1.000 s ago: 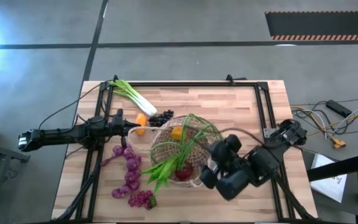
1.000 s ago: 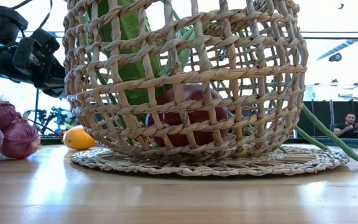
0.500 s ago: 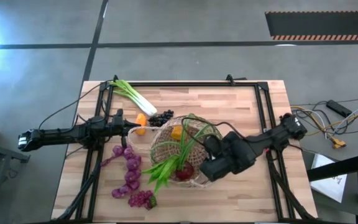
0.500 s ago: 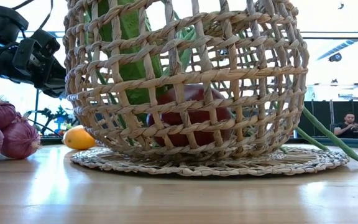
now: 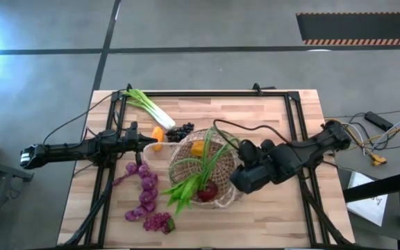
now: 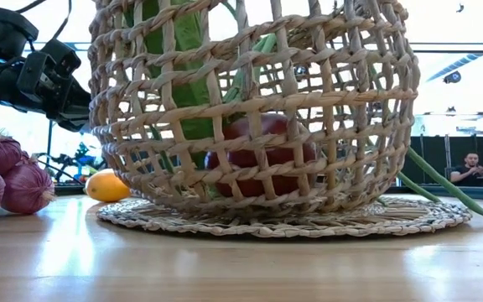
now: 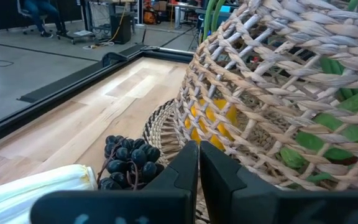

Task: Build produce basket
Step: Put the string beans into the basket

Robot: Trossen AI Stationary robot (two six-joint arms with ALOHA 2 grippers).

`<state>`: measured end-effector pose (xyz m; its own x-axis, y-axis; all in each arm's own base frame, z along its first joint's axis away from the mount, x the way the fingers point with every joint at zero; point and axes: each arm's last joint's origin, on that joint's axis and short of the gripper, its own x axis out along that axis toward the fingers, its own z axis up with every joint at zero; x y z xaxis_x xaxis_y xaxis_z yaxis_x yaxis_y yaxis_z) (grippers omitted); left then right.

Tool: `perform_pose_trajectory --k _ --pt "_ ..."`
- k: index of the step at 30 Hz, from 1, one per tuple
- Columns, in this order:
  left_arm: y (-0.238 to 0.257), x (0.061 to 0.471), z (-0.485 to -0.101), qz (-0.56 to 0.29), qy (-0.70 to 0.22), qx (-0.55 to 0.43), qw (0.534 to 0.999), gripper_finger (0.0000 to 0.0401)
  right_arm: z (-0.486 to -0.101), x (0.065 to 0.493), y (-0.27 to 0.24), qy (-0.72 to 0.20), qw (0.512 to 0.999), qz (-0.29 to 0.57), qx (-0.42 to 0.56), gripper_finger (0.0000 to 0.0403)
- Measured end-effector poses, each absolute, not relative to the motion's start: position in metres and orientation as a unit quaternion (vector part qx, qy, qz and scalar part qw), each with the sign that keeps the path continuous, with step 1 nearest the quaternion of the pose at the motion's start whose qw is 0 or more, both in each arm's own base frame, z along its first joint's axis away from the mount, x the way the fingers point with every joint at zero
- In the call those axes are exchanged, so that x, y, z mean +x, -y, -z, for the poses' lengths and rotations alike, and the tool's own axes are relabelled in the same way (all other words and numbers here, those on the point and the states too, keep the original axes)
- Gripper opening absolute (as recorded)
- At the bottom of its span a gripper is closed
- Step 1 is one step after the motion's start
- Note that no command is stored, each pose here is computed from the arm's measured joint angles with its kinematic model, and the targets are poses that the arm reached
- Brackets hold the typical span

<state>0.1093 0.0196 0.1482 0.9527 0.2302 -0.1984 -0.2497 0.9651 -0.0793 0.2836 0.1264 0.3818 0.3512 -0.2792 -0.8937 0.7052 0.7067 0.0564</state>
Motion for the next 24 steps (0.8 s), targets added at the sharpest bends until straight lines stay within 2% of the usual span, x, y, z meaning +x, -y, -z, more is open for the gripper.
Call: perform_pose_trajectory --k 10,16,24 --pt "-0.020 0.109 -0.148 -0.122 -0.094 -0.052 0.987 0.0000 -0.333 0.281 -0.107 -0.535 0.735 0.366 0.197 0.0138" --pt "-0.020 0.109 -0.148 -0.122 -0.094 -0.052 0.987 0.0000 -0.329 0.291 -0.092 -0.507 0.760 0.373 0.161 0.0120" --pt "-0.020 0.109 -0.148 -0.122 -0.094 -0.052 0.987 0.0000 -0.345 0.299 -0.077 -0.441 0.794 0.405 0.110 0.0110"
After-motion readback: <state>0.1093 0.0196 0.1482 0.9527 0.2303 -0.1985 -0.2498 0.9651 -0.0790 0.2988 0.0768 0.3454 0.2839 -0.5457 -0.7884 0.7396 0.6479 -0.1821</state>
